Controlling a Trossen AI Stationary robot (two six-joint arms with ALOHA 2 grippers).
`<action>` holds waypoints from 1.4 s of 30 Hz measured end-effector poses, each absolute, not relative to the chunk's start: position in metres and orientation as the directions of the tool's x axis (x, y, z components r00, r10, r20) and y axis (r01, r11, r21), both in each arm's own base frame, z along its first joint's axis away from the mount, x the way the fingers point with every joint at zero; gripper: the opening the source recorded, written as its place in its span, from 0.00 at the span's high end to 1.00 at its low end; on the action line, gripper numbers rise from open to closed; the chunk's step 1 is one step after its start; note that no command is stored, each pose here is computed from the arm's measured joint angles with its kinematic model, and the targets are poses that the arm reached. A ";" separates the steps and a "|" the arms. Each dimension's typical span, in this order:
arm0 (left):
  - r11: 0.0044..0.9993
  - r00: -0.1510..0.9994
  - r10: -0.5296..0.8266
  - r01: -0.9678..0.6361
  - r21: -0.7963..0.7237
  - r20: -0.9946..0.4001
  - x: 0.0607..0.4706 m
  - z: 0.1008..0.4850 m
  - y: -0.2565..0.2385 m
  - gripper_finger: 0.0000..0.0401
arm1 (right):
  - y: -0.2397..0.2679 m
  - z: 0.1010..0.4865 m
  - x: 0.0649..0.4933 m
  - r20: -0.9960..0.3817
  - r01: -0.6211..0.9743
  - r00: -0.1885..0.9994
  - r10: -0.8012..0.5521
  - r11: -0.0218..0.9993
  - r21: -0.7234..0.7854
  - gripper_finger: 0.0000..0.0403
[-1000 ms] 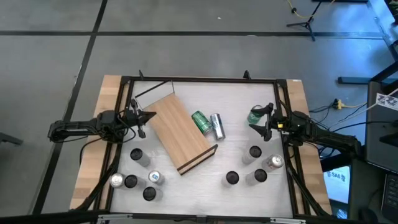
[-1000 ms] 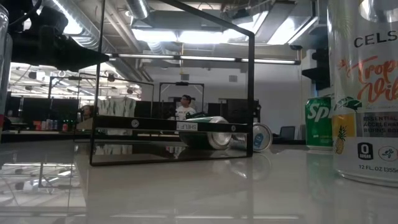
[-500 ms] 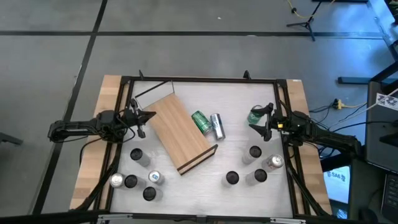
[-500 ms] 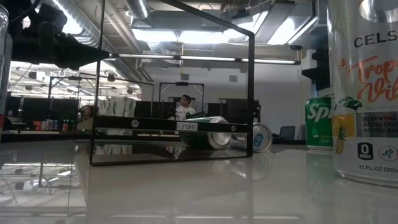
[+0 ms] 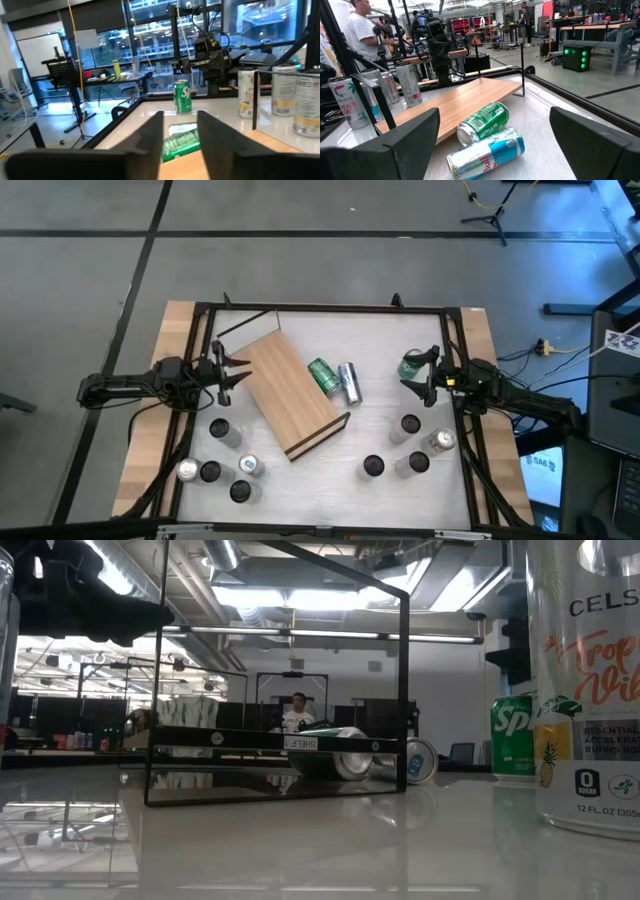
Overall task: Place canned beverage on shelf
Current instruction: Put the white pink soda can on the shelf
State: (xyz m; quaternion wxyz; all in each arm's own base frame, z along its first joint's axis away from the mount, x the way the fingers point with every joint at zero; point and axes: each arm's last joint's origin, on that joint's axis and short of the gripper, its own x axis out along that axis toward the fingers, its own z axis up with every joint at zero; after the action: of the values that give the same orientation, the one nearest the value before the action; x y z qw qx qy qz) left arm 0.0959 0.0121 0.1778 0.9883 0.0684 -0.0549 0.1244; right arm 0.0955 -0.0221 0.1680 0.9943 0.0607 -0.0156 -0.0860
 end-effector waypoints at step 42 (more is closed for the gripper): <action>0.996 0.977 0.024 -0.007 -0.084 0.210 0.101 0.269 0.006 0.00 | -0.022 0.168 0.096 0.020 0.169 0.985 -0.173 0.978 0.123 0.08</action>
State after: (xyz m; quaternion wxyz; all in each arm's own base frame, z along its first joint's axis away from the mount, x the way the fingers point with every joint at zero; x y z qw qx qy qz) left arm 0.1008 0.0061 0.2689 0.9934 -0.0414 -0.1062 0.0078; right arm 0.0955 -0.0221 0.1680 0.9943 0.0607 -0.0155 -0.0860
